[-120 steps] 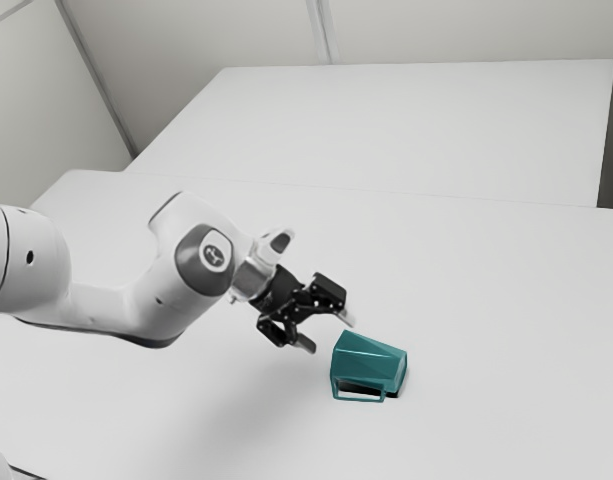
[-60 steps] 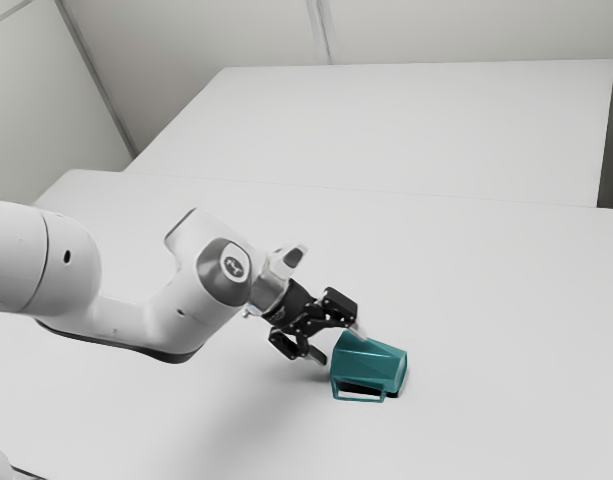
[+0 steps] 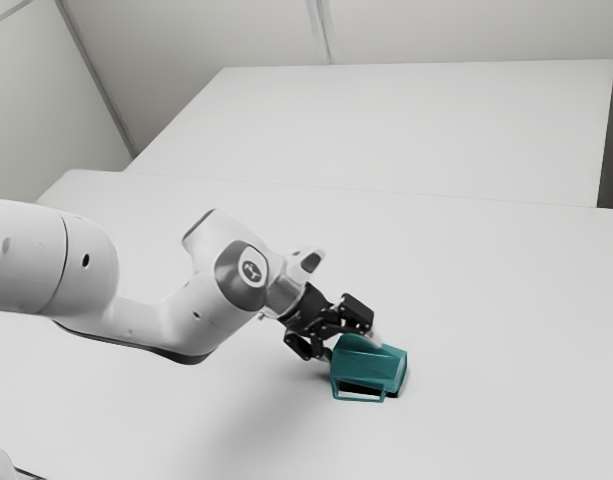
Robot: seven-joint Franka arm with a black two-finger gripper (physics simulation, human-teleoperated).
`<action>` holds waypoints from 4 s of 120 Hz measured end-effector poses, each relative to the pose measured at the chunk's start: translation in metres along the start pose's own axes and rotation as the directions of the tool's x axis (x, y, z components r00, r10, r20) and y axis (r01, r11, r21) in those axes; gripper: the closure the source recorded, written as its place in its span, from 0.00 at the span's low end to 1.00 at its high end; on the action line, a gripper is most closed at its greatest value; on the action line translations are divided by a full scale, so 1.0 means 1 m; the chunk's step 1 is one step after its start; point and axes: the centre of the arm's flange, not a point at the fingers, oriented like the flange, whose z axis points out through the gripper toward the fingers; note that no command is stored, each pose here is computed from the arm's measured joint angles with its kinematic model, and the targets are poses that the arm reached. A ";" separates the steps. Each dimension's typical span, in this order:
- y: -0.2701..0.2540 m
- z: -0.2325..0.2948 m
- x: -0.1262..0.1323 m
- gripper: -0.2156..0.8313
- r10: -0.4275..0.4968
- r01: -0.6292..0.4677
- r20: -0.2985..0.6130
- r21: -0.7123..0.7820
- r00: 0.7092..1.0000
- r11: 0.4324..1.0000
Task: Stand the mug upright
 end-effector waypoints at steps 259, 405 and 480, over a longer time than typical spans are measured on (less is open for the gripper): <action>-0.069 -0.186 0.162 0.96 0.276 -0.318 0.165 0.618 0.947 0.719; -0.077 -0.134 0.184 0.57 0.317 -0.382 0.215 0.579 0.924 0.720; -0.005 -0.256 0.169 0.23 0.437 -0.402 0.100 0.610 0.894 0.683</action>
